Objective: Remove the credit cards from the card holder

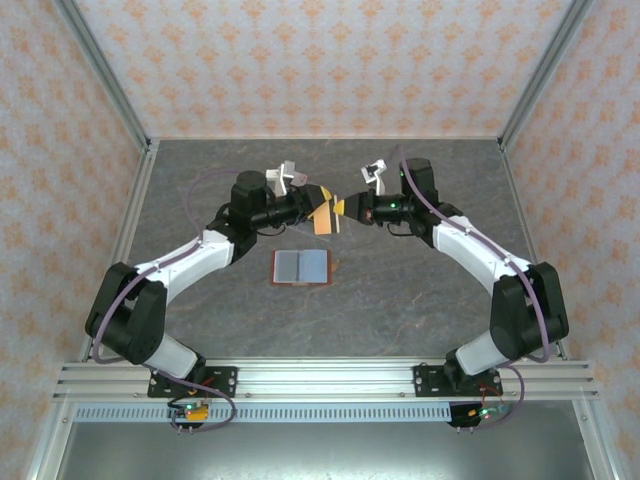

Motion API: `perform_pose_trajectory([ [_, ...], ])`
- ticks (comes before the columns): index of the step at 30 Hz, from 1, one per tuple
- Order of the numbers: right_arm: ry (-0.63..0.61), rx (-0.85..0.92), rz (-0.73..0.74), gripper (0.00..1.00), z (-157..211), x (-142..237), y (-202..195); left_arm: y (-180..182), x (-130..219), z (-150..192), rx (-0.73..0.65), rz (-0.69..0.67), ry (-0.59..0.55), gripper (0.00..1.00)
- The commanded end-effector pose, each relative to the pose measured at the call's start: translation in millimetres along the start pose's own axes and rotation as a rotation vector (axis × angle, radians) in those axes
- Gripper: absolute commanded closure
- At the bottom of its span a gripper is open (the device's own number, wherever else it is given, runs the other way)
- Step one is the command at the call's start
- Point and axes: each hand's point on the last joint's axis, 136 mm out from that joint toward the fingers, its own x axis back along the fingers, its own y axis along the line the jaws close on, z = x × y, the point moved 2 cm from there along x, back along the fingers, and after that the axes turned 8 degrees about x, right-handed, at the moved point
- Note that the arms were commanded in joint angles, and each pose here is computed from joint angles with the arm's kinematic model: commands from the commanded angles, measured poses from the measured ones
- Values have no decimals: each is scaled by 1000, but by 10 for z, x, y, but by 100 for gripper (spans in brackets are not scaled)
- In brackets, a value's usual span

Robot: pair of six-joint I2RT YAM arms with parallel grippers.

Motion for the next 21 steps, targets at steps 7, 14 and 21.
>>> perform_pose_trajectory([
  [7,-39,-15,-46,100,-100,9,67,-368,26,21,-79,119,-8,89],
  [14,-71,-53,-41,61,-10,82,151,-446,202,27,-84,107,-61,100],
  [21,-74,-102,-88,50,115,-36,357,-457,340,-67,-41,101,-175,100],
])
